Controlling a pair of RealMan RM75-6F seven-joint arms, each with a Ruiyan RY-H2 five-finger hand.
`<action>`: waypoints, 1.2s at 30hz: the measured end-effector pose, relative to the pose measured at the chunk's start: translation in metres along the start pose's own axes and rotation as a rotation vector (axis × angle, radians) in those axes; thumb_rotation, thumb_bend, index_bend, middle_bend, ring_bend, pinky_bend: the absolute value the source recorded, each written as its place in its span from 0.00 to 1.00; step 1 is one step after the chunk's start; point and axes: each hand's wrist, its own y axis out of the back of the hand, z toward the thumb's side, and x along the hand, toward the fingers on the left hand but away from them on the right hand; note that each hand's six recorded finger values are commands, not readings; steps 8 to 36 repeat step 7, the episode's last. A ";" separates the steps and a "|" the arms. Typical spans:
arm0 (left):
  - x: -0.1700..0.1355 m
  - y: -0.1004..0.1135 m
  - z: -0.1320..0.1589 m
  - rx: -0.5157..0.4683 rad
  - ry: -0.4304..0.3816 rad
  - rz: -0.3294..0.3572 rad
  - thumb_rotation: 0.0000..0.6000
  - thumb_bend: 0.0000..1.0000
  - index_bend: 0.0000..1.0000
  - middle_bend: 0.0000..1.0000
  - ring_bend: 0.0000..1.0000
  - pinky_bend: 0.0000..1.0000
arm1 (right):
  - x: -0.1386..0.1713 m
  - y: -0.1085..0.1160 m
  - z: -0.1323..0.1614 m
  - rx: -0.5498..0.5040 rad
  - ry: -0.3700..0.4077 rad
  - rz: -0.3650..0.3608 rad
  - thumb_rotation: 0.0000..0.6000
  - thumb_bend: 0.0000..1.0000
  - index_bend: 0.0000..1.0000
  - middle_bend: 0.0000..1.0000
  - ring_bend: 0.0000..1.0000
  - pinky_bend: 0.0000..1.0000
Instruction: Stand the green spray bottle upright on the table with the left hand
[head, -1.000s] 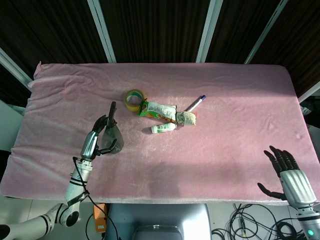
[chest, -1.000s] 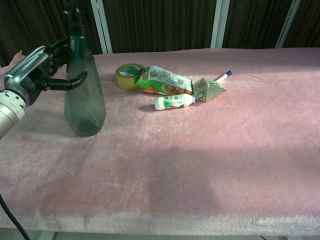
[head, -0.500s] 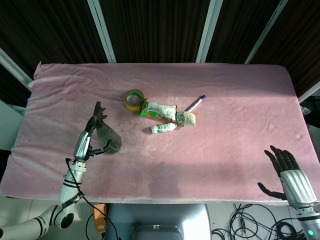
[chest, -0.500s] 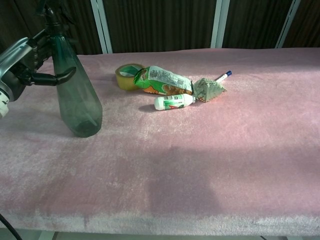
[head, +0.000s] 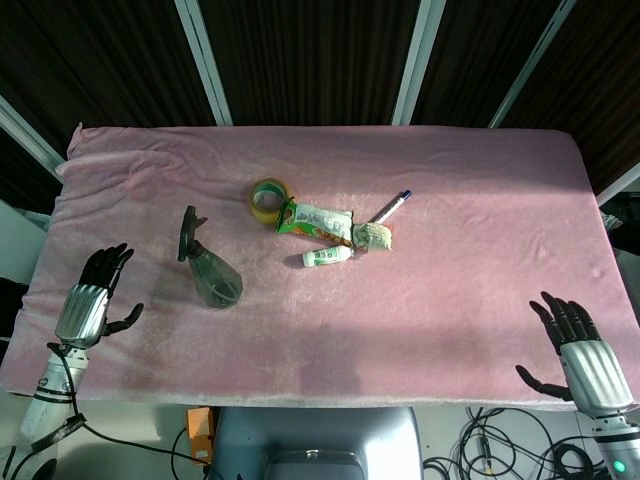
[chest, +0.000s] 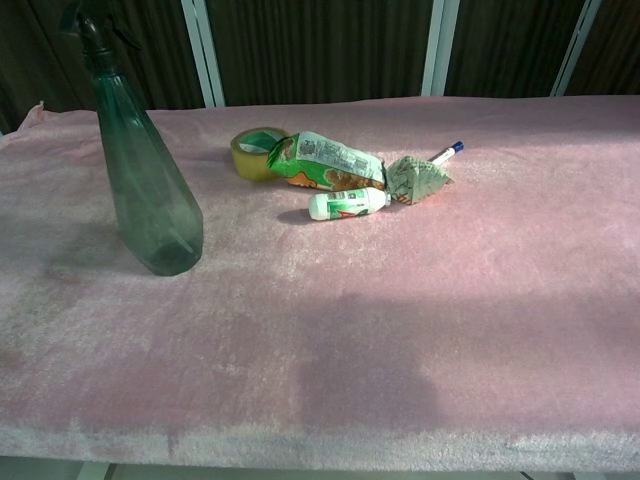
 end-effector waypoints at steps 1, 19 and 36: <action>-0.009 0.001 -0.004 0.035 0.017 -0.017 1.00 0.31 0.00 0.00 0.00 0.00 | 0.000 0.000 0.000 0.004 -0.004 -0.003 1.00 0.37 0.00 0.00 0.00 0.00; -0.064 0.012 -0.001 0.212 0.070 -0.065 1.00 0.31 0.00 0.00 0.00 0.00 | -0.002 -0.003 0.002 0.023 -0.013 -0.009 1.00 0.37 0.00 0.00 0.00 0.00; -0.064 0.012 -0.001 0.212 0.070 -0.065 1.00 0.31 0.00 0.00 0.00 0.00 | -0.002 -0.003 0.002 0.023 -0.013 -0.009 1.00 0.37 0.00 0.00 0.00 0.00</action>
